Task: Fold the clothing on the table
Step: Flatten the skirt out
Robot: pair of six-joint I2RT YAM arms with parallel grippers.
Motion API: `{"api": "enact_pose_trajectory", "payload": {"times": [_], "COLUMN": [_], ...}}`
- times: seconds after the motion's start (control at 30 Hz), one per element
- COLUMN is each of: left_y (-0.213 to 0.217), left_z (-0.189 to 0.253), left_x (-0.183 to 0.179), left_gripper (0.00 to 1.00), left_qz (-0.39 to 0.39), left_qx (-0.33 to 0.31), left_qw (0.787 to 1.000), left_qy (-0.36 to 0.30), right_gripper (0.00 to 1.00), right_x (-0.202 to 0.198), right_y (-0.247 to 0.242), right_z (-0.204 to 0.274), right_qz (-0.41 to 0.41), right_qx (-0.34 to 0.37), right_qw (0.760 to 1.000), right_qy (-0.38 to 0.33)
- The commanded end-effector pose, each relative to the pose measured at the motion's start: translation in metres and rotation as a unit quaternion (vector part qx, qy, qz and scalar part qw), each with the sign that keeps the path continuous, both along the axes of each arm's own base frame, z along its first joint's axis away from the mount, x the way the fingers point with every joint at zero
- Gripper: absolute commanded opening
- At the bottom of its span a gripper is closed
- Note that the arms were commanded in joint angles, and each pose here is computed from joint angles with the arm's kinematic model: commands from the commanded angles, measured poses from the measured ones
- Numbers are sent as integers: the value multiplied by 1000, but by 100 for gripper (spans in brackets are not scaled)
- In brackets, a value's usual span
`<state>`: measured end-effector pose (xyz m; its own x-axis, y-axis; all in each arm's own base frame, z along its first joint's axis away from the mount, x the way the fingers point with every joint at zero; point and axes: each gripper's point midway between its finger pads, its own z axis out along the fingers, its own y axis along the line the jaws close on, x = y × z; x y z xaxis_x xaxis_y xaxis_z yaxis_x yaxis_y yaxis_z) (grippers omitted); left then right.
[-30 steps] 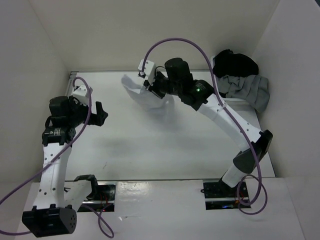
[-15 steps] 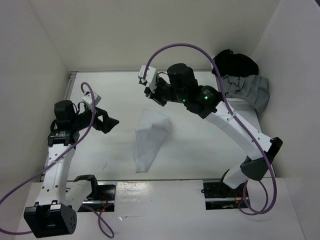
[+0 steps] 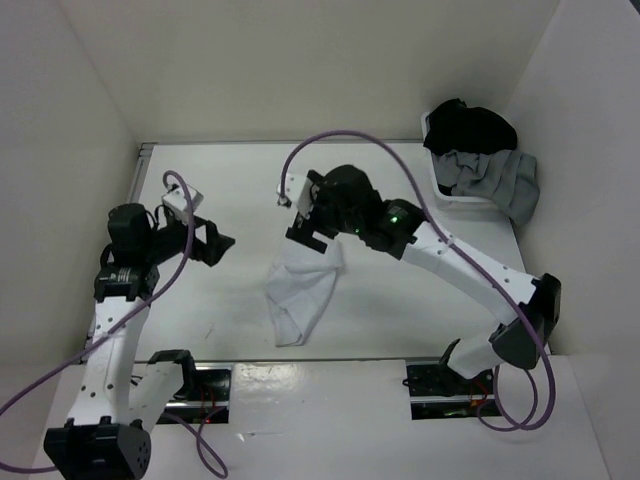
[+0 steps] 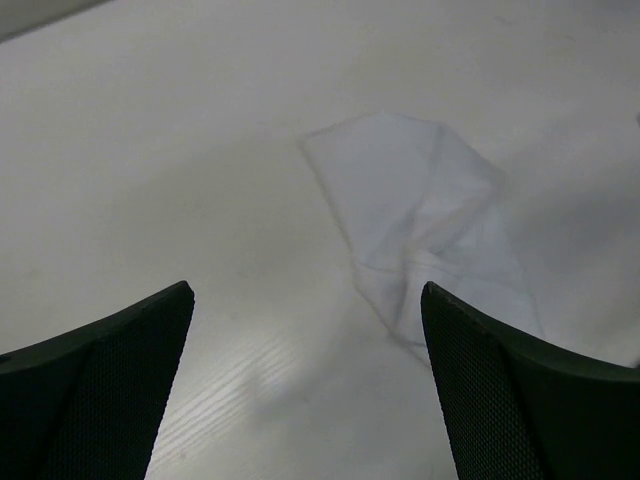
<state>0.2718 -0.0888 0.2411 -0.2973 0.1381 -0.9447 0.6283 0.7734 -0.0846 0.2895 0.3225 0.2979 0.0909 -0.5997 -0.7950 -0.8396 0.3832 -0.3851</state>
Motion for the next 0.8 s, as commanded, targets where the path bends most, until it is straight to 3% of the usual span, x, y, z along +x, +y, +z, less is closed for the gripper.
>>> {"api": "enact_pose_trajectory", "payload": {"times": [0.0,0.13,0.27,0.37,0.77], "left_y": [78,148,176,187,185], "left_z": [47,56,49,43,37], "left_x": [28,8,-9,-13,-8], "left_gripper": [100,100,100,100,100], "left_qz": [268,454,516,530,513], "left_qx": [-8,-9,-10,-12,-9], "left_qw": [963,889,856,847,858], "left_qy": [-43,-55,-42,-35,-30], "right_gripper": [95,95,95,95,94], "right_x": [5,7,8,-3,-41], "right_y": [6,17,43,66,114], "right_z": [-47,-86,-113,-134,-182], "right_qz": [-4,9,54,92,198], "right_qx": [-69,-109,-134,-157,-215], "right_qw": [997,993,989,983,956], "right_qy": [-40,-37,-20,-10,36]}}
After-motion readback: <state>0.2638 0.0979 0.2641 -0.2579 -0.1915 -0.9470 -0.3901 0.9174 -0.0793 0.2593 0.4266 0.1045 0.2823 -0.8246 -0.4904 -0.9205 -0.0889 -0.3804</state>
